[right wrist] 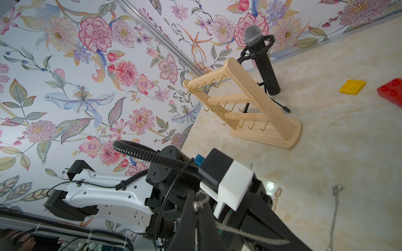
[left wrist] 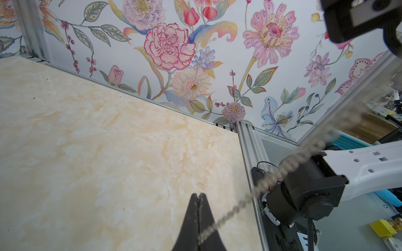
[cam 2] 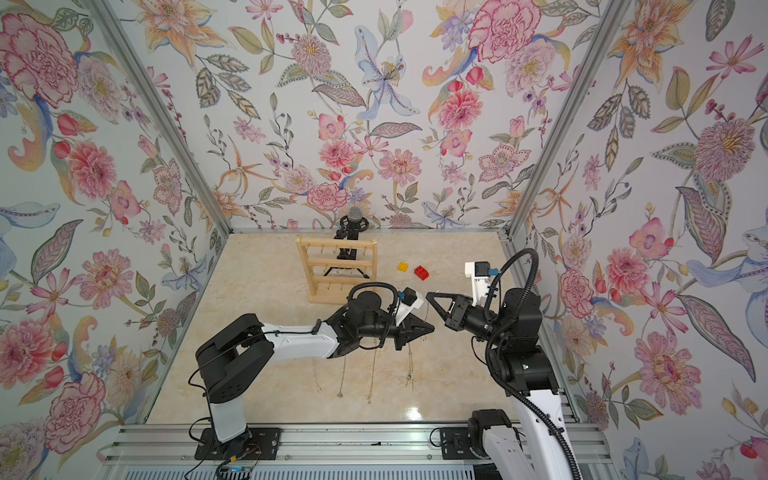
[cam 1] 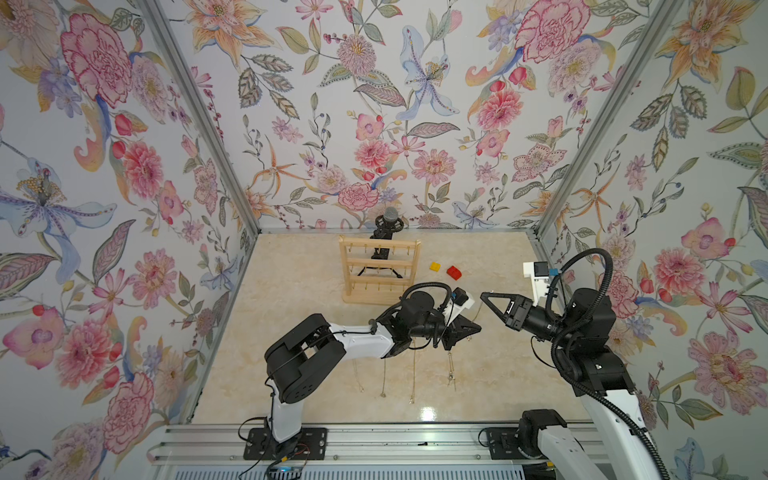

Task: Take the necklace off the jewelry display stand
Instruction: Place the necklace at the center of the board.

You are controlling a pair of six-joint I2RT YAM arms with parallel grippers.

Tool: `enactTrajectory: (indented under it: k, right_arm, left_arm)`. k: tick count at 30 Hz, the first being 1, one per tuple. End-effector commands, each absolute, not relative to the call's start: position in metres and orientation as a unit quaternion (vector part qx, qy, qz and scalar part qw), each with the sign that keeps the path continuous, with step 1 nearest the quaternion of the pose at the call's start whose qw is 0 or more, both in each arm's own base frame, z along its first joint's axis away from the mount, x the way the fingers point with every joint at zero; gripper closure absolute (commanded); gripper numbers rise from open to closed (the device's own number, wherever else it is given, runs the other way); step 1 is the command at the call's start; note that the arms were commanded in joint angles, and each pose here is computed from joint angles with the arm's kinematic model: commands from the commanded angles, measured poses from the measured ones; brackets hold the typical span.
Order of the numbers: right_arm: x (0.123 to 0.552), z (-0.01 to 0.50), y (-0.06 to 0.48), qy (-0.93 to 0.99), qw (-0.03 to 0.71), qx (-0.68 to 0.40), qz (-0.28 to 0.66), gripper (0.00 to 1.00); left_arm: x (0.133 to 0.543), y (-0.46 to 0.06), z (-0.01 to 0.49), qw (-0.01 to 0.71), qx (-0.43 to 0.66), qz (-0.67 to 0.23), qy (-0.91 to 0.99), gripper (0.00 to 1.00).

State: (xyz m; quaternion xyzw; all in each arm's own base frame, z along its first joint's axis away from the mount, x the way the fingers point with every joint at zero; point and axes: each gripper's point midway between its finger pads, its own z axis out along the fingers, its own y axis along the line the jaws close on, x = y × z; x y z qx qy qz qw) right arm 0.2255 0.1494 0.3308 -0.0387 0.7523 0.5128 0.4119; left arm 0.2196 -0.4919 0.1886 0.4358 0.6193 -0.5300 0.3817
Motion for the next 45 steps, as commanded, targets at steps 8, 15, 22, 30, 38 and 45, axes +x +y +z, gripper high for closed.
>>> enactTrajectory:
  k: [8, 15, 22, 30, 38, 45]
  right_arm:
    - [0.222, 0.342, 0.149, 0.748, 0.421, -0.051, 0.510, 1.00]
    - [0.221, 0.333, 0.145, 0.754, 0.425, -0.037, 0.500, 1.00]
    - [0.218, 0.312, 0.137, 0.769, 0.430, -0.019, 0.474, 1.00]
    - [0.216, 0.281, 0.120, 0.785, 0.441, 0.031, 0.434, 1.00]
    - [0.217, 0.241, 0.105, 0.799, 0.437, 0.088, 0.404, 1.00]
    - [0.219, 0.207, 0.096, 0.818, 0.418, 0.121, 0.376, 1.00]
  left_arm:
    - [0.212, -0.494, 0.177, 0.375, 0.437, -0.528, 0.624, 1.00]
    - [0.209, -0.492, 0.169, 0.366, 0.416, -0.528, 0.643, 1.00]
    - [0.195, -0.499, 0.158, 0.338, 0.401, -0.543, 0.656, 1.00]
    - [0.176, -0.516, 0.144, 0.300, 0.389, -0.555, 0.671, 1.00]
    - [0.166, -0.531, 0.118, 0.245, 0.352, -0.566, 0.704, 1.00]
    - [0.162, -0.539, 0.102, 0.211, 0.314, -0.591, 0.713, 1.00]
